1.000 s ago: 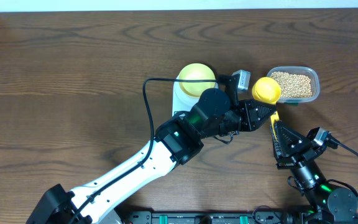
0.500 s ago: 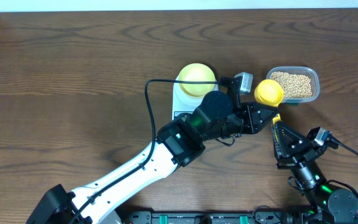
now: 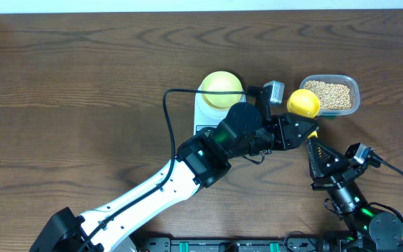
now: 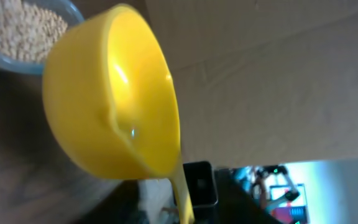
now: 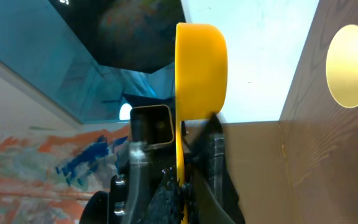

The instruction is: Scoop item into bowl and weigh 50g on scale

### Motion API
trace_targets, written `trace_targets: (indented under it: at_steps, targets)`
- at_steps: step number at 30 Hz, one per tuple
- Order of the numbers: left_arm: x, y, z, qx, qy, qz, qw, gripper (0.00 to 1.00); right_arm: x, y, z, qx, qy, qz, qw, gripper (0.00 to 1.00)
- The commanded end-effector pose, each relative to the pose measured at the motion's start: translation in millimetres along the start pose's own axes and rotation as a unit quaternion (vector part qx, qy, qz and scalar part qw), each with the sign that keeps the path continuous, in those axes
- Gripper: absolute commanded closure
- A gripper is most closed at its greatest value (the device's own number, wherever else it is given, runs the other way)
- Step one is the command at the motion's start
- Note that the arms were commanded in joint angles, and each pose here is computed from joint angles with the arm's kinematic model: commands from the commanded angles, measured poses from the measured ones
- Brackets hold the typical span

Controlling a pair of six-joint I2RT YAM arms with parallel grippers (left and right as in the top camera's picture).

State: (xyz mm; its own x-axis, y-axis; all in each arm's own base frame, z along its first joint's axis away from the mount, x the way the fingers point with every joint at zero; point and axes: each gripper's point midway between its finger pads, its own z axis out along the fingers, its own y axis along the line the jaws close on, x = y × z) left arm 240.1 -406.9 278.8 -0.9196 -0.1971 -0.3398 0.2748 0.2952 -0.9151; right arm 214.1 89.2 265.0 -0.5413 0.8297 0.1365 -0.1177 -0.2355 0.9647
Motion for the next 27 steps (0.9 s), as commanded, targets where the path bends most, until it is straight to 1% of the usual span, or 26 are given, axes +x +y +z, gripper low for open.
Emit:
trace_targets:
  at_steps: [1, 3, 4, 7, 9, 12, 15, 17, 20, 24, 27]
  targets:
    - [0, 3, 1, -0.003, -0.001, 0.002, 1.0, 0.43, -1, 4, 0, -0.002, -0.007, -0.038, 0.999, 0.98]
    - [1, 6, 0, -0.009, 0.001, 0.005, 1.0, 0.35, -4, -1, 0, 0.009, -0.015, -0.048, 0.999, 0.98]
    - [2, 7, 0, -0.012, 0.002, 0.01, 1.0, 0.32, -7, -4, 0, 0.015, -0.02, -0.054, 0.998, 0.98]
    - [4, 12, 0, -0.022, 0.008, 0.046, 0.999, 0.28, -12, -9, -1, 0.026, -0.033, -0.081, 0.996, 0.99]
    - [3, 16, -1, -0.029, 0.009, 0.068, 0.997, 0.22, -14, -8, -1, 0.027, -0.039, -0.099, 0.994, 0.98]
    - [-3, 25, -7, -0.045, 0.007, 0.09, 0.995, 0.2, -19, -7, -1, 0.046, -0.054, -0.136, 0.988, 0.98]
    - [-13, 41, -19, -0.077, 0.006, 0.114, 0.99, 0.16, -28, -12, -4, 0.1, -0.072, -0.17, 0.978, 0.98]
    - [-23, 56, -33, -0.109, 0.006, 0.13, 0.985, 0.14, -33, -9, -4, 0.145, -0.078, -0.213, 0.963, 0.99]
    - [-38, 79, -56, -0.153, 0.004, 0.143, 0.978, 0.14, -36, -1, 1, 0.198, -0.066, -0.26, 0.943, 0.99]
    - [-56, 107, -89, -0.208, -0.001, 0.14, 0.968, 0.14, -39, 0, 9, 0.284, -0.028, -0.302, 0.91, 0.98]
    - [-66, 128, -116, -0.249, -0.003, 0.13, 0.96, 0.14, -39, -4, 14, 0.342, 0.019, -0.323, 0.882, 0.98]
